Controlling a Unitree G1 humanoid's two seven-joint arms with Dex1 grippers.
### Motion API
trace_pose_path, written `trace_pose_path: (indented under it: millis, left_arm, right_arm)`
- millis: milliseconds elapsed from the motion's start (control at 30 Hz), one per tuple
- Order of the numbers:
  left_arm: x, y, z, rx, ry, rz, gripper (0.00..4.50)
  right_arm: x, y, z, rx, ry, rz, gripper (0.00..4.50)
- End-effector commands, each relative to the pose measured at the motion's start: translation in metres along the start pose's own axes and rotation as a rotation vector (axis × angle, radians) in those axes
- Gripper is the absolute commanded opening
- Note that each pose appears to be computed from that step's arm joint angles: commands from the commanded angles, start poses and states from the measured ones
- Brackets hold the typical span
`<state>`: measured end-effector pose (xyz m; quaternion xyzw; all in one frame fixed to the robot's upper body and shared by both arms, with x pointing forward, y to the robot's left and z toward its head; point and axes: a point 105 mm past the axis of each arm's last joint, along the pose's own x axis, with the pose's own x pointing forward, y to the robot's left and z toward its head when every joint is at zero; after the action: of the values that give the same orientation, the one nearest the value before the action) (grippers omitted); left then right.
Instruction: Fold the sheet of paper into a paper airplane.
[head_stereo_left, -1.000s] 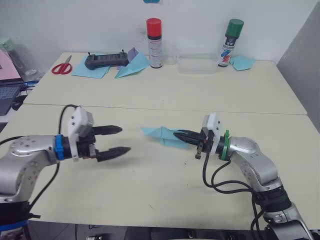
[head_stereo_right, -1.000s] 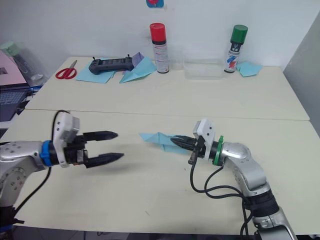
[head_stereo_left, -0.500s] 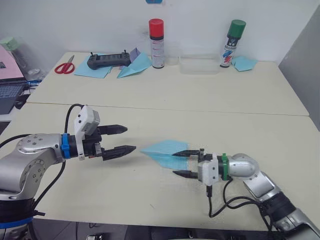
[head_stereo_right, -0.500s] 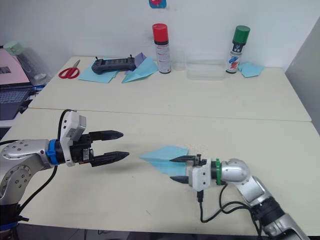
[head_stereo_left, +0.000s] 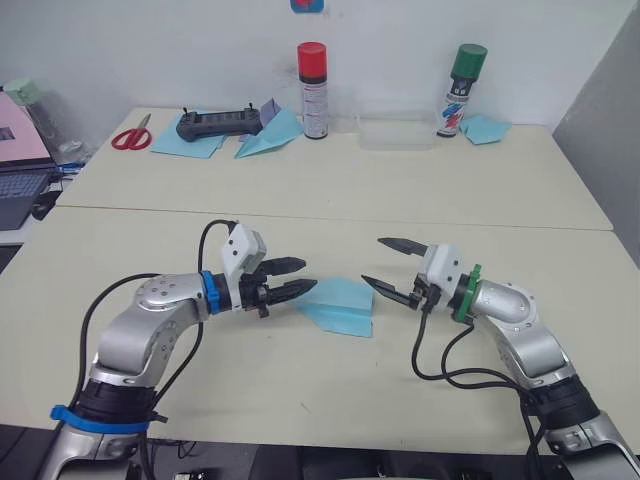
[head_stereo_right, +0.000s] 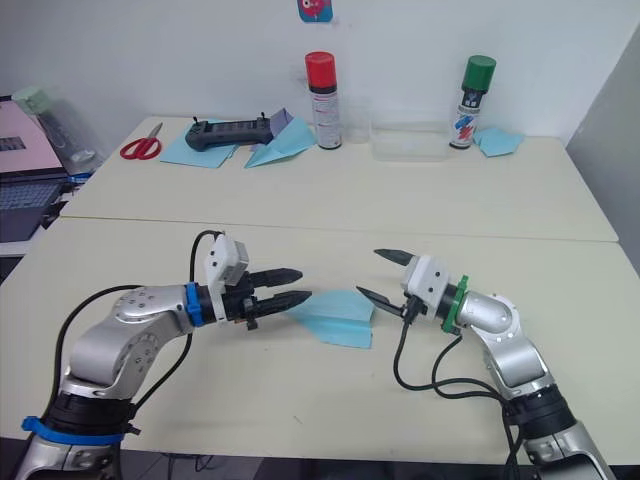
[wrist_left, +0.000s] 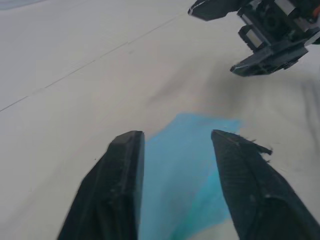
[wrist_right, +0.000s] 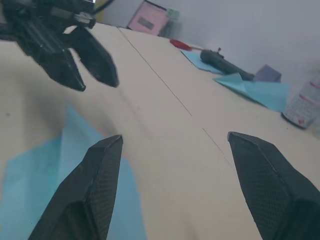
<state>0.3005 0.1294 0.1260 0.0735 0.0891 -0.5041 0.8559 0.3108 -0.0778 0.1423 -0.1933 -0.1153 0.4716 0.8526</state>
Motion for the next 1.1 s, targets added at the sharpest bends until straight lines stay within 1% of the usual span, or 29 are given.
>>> trace_pose_path:
  millis: [33, 133, 267, 367, 433, 533, 633, 767, 833, 867, 900, 967, 1100]
  left_arm:
    - [0.008, -0.006, -0.014, 0.032, 0.039, -0.009, 0.94]
    - [0.01, -0.015, -0.026, -0.021, 0.047, -0.038, 0.01]
    - [0.008, -0.025, -0.035, -0.046, 0.073, -0.077, 0.01]
    - [0.004, -0.029, -0.051, -0.063, 0.117, -0.077, 0.01]
    - [0.004, -0.03, -0.055, -0.067, 0.124, -0.078, 0.01]
    - [0.002, -0.031, -0.062, -0.066, 0.145, -0.073, 0.01]
    - [-0.002, -0.031, -0.072, -0.062, 0.18, -0.067, 0.01]
    - [-0.002, -0.031, -0.075, -0.06, 0.181, -0.064, 0.01]
    - [-0.002, -0.031, -0.074, -0.06, 0.177, -0.064, 0.0]
    - [-0.001, -0.031, -0.074, -0.06, 0.175, -0.064, 0.0]
    - [-0.001, -0.031, -0.073, -0.06, 0.174, -0.065, 0.0]
    - [0.0, -0.031, -0.073, -0.061, 0.169, -0.065, 0.0]
    - [0.001, -0.031, -0.071, -0.062, 0.161, -0.065, 0.0]
  right_arm:
    - [0.0, 0.004, 0.008, 0.022, -0.013, -0.007, 3.47]
    - [-0.001, 0.018, 0.004, 0.049, 0.007, 0.02, 3.47]
    - [-0.004, 0.025, 0.002, 0.066, 0.023, 0.029, 3.47]
    - [-0.004, 0.024, -0.002, 0.108, 0.044, 0.01, 3.47]
    - [-0.006, 0.025, -0.005, 0.15, 0.063, 0.015, 3.47]
    - [-0.012, 0.022, -0.007, 0.281, 0.088, 0.003, 3.47]
    - [-0.018, 0.02, -0.012, 0.451, 0.162, 0.016, 3.47]
    - [-0.029, 0.019, -0.018, 0.67, 0.278, 0.023, 3.47]
    - [-0.032, 0.021, -0.013, 0.771, 0.296, 0.059, 3.85]
    - [-0.034, 0.023, -0.014, 0.81, 0.326, 0.063, 4.1]
    - [-0.036, 0.026, -0.016, 0.836, 0.368, 0.079, 4.44]
    - [-0.037, 0.03, -0.02, 0.905, 0.428, 0.078, 4.48]
    - [-0.031, 0.038, -0.027, 1.019, 0.497, 0.06, 4.48]
